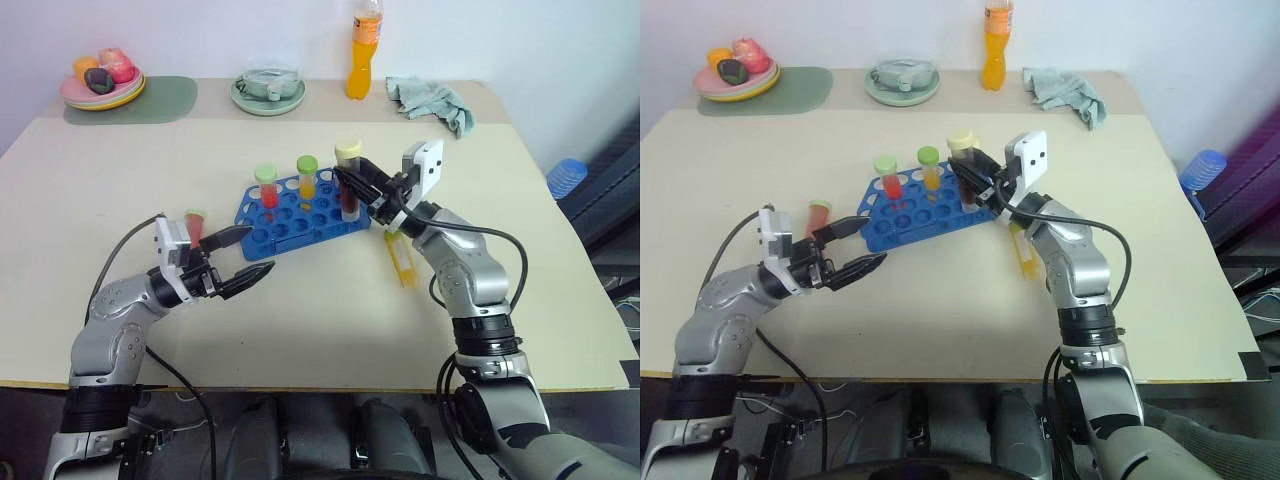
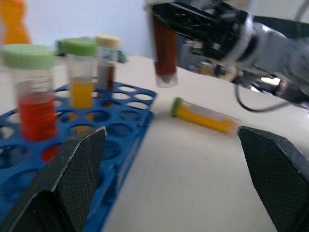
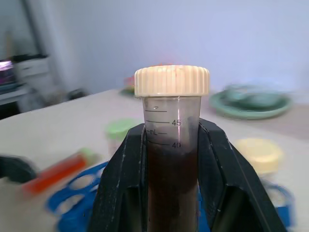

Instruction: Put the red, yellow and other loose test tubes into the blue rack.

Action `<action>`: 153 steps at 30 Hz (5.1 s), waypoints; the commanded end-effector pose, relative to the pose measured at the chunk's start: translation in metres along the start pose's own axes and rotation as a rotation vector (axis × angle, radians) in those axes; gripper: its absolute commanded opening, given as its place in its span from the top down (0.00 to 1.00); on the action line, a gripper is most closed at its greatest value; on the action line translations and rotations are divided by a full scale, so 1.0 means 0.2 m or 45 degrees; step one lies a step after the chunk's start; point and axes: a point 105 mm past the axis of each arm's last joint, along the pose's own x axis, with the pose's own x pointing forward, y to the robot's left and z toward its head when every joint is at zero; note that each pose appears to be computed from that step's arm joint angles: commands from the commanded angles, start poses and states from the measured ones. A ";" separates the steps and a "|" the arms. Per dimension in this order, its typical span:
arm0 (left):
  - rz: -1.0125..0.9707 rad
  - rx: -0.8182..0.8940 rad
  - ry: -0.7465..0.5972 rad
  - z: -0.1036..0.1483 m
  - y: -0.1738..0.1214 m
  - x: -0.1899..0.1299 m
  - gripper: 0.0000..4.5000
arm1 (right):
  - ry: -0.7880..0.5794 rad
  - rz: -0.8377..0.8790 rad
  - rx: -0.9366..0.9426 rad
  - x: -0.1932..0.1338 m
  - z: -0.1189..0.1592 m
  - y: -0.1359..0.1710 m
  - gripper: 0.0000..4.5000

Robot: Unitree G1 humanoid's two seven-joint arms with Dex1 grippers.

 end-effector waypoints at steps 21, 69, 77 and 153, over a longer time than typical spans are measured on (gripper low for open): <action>0.063 0.102 -0.037 0.12 -0.03 -0.05 0.00 | -0.093 -0.173 -0.064 0.03 -0.18 -0.10 0.83; -0.006 0.073 -0.037 0.08 -0.06 0.02 0.00 | 0.267 -0.082 -0.416 -0.26 0.00 -0.17 0.02; -0.071 0.068 -0.018 0.04 -0.07 0.06 0.00 | 0.846 -0.190 -0.200 -0.41 -0.01 -0.14 0.02; -0.103 -0.021 0.010 0.08 -0.17 0.07 0.00 | 1.231 -0.068 0.001 -0.27 -0.33 0.01 0.82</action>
